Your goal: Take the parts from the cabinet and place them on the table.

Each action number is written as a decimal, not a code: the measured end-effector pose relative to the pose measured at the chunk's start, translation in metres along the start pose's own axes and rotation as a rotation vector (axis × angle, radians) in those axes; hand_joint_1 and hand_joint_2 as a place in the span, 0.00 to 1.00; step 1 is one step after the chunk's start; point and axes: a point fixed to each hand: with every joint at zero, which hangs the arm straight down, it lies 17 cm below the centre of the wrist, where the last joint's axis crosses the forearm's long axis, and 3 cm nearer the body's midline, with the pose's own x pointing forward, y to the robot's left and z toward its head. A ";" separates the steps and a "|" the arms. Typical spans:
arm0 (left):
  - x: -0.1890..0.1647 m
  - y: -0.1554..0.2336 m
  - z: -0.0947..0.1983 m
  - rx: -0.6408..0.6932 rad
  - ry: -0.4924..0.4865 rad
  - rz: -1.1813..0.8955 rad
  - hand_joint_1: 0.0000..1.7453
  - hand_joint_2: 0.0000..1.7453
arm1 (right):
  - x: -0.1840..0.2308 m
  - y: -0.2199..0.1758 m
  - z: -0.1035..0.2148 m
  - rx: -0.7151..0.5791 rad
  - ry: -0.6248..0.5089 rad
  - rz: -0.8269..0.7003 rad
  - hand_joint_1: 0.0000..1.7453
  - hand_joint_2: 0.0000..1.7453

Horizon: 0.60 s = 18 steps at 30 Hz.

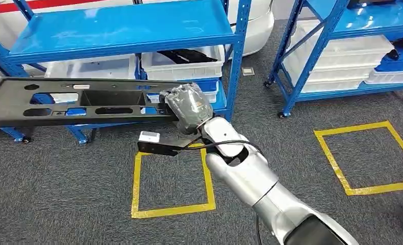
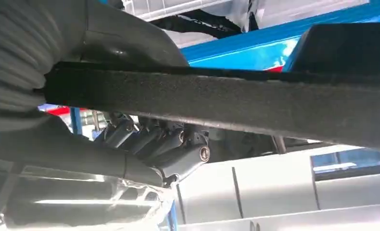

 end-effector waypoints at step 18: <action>0.000 -0.001 0.000 0.000 0.006 0.016 0.00 1.00 | 0.005 0.002 0.003 0.004 -0.021 0.002 1.00 1.00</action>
